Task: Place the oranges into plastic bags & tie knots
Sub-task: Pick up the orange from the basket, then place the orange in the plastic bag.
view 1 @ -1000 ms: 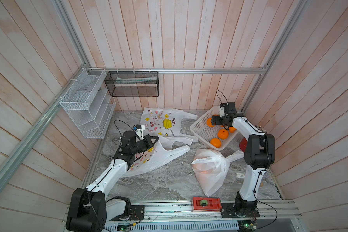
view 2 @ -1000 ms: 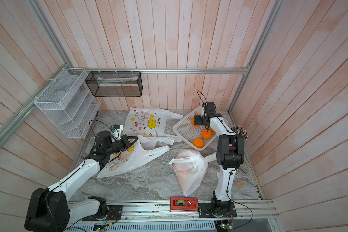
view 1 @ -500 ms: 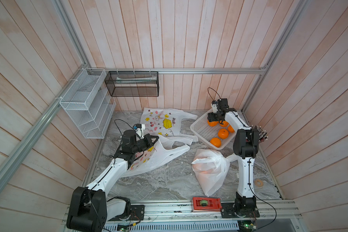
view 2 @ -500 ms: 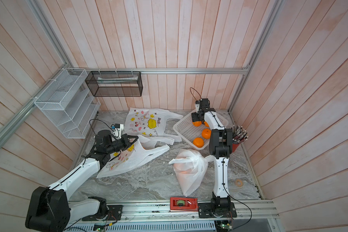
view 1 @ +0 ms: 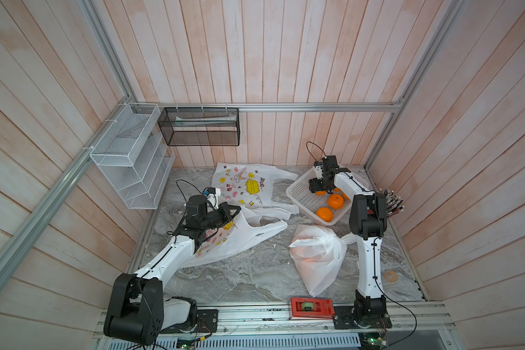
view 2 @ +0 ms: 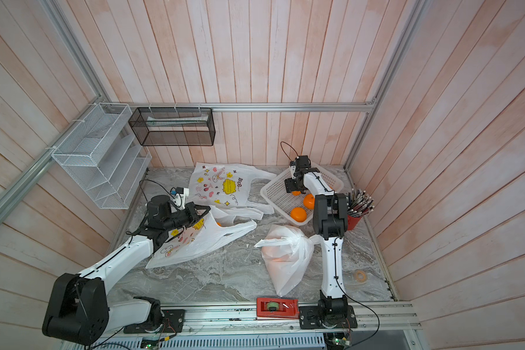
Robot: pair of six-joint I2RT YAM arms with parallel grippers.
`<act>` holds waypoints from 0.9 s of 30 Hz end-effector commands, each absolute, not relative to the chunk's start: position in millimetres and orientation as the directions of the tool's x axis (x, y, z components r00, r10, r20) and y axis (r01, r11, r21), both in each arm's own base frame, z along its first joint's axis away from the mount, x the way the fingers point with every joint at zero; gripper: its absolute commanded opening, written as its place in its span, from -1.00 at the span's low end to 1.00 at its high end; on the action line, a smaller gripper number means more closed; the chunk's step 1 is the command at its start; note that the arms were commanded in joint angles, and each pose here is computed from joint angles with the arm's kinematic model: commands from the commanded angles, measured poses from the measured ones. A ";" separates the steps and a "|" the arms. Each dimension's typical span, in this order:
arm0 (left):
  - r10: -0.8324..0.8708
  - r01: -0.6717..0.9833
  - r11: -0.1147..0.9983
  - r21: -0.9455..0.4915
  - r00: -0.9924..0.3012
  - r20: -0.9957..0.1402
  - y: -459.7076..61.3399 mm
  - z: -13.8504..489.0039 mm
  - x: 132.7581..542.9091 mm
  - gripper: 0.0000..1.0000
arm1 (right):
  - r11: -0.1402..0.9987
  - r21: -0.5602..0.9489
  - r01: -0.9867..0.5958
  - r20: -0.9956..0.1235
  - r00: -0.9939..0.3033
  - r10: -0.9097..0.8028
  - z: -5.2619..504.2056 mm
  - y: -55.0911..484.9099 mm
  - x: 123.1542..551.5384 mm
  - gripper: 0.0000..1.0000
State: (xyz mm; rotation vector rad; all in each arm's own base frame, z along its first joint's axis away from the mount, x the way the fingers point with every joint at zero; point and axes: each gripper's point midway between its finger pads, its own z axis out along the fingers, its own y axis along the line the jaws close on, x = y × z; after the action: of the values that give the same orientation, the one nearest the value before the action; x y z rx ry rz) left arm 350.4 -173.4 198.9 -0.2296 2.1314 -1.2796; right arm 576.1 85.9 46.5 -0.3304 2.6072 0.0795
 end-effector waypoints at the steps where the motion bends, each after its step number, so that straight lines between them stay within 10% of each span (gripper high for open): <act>1: -0.440 0.216 0.509 -0.833 -0.767 -0.467 -174.7 213.6 355.4 -1.00 | 0.971 -0.028 -0.237 -0.468 -0.855 -0.223 45.1 79.5 571.1 0.57; 9: -0.440 0.222 0.512 -0.830 -0.762 -0.475 -173.4 217.3 351.2 -1.00 | 0.975 0.000 -0.222 -0.534 -0.825 -0.187 80.9 83.4 569.9 0.04; 18: -0.411 0.238 0.525 -0.818 -0.771 -0.487 -173.5 215.1 341.5 -1.00 | 0.944 0.209 -0.257 -0.684 -0.728 -0.046 195.6 121.7 505.8 -0.01; 27: -0.404 0.247 0.527 -0.814 -0.769 -0.495 -171.9 214.7 331.4 -1.00 | 0.683 0.529 -0.504 -0.742 -0.666 0.082 266.9 259.1 387.8 -0.02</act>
State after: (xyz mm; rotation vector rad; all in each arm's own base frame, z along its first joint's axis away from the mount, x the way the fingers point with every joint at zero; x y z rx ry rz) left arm 338.9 -172.2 216.4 -0.1591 2.0985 -1.2621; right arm 409.2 217.7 270.6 -0.3322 2.1295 0.7297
